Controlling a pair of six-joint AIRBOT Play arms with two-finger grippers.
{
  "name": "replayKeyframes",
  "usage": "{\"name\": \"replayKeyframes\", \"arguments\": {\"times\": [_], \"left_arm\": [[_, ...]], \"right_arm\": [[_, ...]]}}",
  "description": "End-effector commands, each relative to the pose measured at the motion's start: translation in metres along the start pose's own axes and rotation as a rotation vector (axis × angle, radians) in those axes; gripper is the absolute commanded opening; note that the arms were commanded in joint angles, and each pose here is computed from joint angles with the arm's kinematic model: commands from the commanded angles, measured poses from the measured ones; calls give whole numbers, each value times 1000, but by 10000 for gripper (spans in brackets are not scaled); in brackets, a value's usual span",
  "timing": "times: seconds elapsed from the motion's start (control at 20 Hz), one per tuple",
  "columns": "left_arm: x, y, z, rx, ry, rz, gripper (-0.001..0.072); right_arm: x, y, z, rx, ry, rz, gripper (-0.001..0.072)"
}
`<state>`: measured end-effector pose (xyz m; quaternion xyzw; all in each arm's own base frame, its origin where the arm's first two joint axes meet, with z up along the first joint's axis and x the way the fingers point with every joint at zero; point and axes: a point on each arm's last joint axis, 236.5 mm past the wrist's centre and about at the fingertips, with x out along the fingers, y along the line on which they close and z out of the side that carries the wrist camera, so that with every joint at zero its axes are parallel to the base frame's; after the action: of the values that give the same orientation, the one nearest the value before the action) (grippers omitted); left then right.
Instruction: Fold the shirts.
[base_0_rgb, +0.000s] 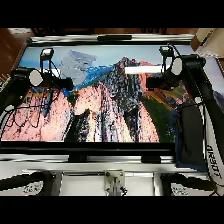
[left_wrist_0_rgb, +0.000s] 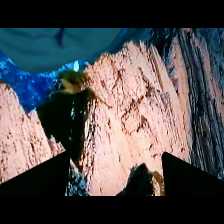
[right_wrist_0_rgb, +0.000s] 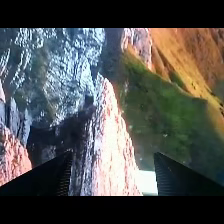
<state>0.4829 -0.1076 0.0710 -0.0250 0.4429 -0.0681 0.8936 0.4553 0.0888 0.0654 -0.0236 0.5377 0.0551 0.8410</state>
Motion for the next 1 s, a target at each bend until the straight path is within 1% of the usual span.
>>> {"name": "replayKeyframes", "arguments": {"times": [0.0,0.15,0.25,0.35,0.45,0.6,0.7,0.8,0.95], "left_arm": [[8,14,65,-47,-182,0,642],[56,44,90,-85,-116,41,645],[93,53,91,-98,-54,52,646],[127,54,81,-111,1,47,646],[154,52,60,-195,51,31,646],[177,43,32,-225,120,-6,648],[186,41,32,-202,111,-20,650],[192,40,39,-212,73,-31,664],[201,37,44,-232,35,-49,664]], "right_arm": [[-1,-1,23,-25,-95,-6,627],[0,-1,17,-24,-71,-6,627],[0,-1,10,-23,-43,-7,627],[0,2,4,-17,-16,5,627],[0,9,1,-5,-3,38,627],[0,18,0,9,2,74,627],[0,19,0,10,2,77,627],[0,19,0,10,3,77,627],[0,19,0,10,0,77,627]]}}
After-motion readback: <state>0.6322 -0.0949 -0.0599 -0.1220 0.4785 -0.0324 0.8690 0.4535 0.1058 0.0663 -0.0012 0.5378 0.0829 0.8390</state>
